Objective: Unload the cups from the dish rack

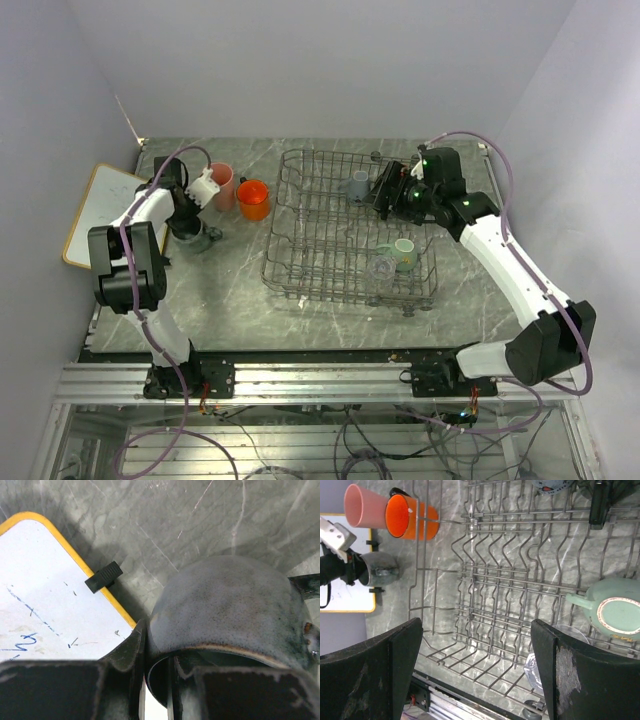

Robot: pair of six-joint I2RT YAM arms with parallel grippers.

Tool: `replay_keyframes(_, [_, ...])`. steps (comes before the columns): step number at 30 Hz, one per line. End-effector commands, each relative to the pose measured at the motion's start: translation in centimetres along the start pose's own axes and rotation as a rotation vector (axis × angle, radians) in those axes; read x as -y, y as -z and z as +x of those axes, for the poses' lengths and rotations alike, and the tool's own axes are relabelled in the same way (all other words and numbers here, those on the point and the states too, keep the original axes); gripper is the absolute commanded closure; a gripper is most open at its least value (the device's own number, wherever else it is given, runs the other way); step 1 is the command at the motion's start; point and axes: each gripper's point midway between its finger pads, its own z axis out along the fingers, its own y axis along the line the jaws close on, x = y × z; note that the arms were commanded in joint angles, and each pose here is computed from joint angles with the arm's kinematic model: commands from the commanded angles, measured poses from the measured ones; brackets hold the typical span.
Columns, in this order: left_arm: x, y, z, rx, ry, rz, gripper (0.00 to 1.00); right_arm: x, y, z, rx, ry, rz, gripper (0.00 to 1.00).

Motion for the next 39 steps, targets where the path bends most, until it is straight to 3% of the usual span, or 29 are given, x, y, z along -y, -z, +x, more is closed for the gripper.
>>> replay_keyframes(1, [-1.9, 1.1, -2.8, 0.122, 0.02, -0.051, 0.87, 0.5, -0.1, -1.2, 0.025, 0.014, 0.024, 0.11])
replay_keyframes(6, [-1.6, 0.8, -2.7, 0.118, 0.023, -0.04, 0.84, 1.0, -0.4, -1.2, 0.024, 0.009, 0.03, 0.11])
replay_keyframes(9, [-1.8, 1.0, -2.8, 0.121, 0.027, -0.048, 0.64, 1.3, -0.5, -1.3, 0.025, 0.008, 0.041, 0.11])
replay_keyframes(19, [-3.1, 3.8, -4.1, 0.169, 0.044, -0.081, 0.35, 3.0, -1.8, -2.7, 0.04, 0.024, 0.115, 0.09])
replay_keyframes(24, [-3.4, 8.1, -5.0, 0.209, 0.018, -0.074, 0.01, 5.1, -3.1, -5.1, 0.089, 0.051, 0.248, 0.07])
replay_keyframes(32, [-0.5, 16.2, -5.9, 0.3, -0.02, 0.054, 0.01, 8.4, -7.2, -7.5, 0.116, 0.108, 0.442, 0.07])
replay_keyframes(39, [4.2, 18.4, -5.4, 0.365, 0.011, 0.205, 0.01, 11.4, -11.1, -5.6, 0.04, 0.213, 0.569, 0.15])
